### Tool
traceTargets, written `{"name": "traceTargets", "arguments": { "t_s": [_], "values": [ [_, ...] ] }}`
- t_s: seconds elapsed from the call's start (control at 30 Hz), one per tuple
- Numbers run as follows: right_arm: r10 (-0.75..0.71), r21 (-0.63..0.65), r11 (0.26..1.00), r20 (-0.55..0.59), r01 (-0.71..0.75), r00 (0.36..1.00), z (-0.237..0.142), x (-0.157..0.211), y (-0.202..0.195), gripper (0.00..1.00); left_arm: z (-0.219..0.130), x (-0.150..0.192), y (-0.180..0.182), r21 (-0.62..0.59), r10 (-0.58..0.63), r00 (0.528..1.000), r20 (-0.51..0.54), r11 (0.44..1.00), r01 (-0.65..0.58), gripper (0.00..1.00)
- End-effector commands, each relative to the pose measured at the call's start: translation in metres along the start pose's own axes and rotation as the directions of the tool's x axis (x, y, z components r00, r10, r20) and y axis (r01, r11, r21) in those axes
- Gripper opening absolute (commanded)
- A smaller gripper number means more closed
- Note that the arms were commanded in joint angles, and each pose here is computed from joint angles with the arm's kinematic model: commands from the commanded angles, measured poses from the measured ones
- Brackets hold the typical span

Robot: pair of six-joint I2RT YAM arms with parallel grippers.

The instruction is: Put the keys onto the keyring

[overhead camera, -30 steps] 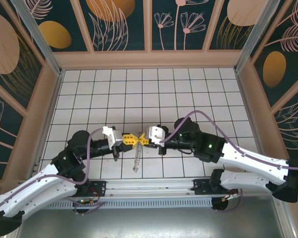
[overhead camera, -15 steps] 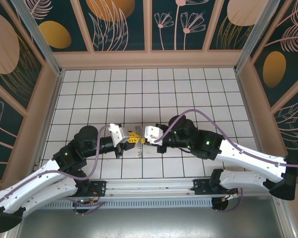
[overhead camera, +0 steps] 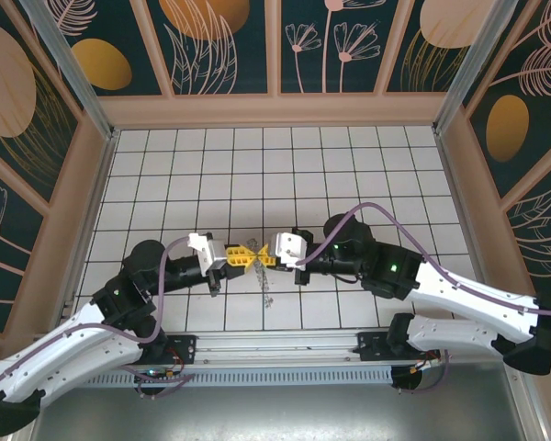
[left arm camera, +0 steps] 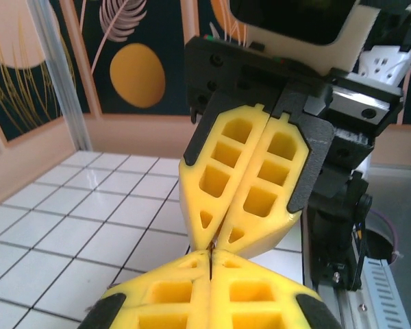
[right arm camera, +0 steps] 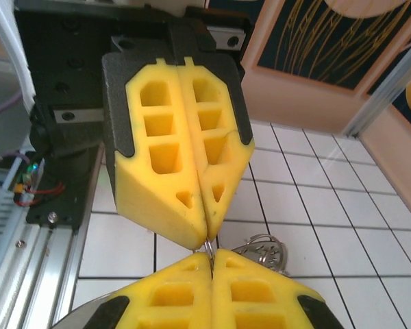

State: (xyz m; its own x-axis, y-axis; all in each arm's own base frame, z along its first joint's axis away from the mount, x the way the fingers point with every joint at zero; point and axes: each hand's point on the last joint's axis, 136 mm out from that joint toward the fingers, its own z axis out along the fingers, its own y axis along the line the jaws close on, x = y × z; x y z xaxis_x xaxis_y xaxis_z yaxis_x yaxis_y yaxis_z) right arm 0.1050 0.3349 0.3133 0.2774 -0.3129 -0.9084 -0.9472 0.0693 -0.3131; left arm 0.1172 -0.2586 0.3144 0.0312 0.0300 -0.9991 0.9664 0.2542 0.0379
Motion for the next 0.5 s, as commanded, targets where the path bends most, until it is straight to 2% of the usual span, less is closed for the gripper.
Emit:
{"name": "traceTargets", "arguments": {
  "t_s": [0.0, 0.3, 0.47],
  "values": [
    [0.015, -0.011, 1.0, 0.085, -0.014, 0.996, -0.007, -0.016, 0.004, 0.09, -0.007, -0.029, -0.005, 0.013, 0.015, 0.992, 0.126, 1.0, -0.016, 0.0],
    [0.034, -0.02, 0.999, 0.071, -0.032, 0.997, 0.001, -0.009, 0.005, 0.12, -0.007, -0.032, -0.008, 0.032, 0.017, 0.989, 0.146, 0.999, -0.022, 0.0],
    [0.031, -0.009, 0.999, 0.048, -0.031, 0.998, 0.004, -0.004, 0.002, 0.0, -0.007, -0.031, -0.007, 0.028, 0.014, 0.99, 0.139, 0.999, -0.018, 0.0]
  ]
}}
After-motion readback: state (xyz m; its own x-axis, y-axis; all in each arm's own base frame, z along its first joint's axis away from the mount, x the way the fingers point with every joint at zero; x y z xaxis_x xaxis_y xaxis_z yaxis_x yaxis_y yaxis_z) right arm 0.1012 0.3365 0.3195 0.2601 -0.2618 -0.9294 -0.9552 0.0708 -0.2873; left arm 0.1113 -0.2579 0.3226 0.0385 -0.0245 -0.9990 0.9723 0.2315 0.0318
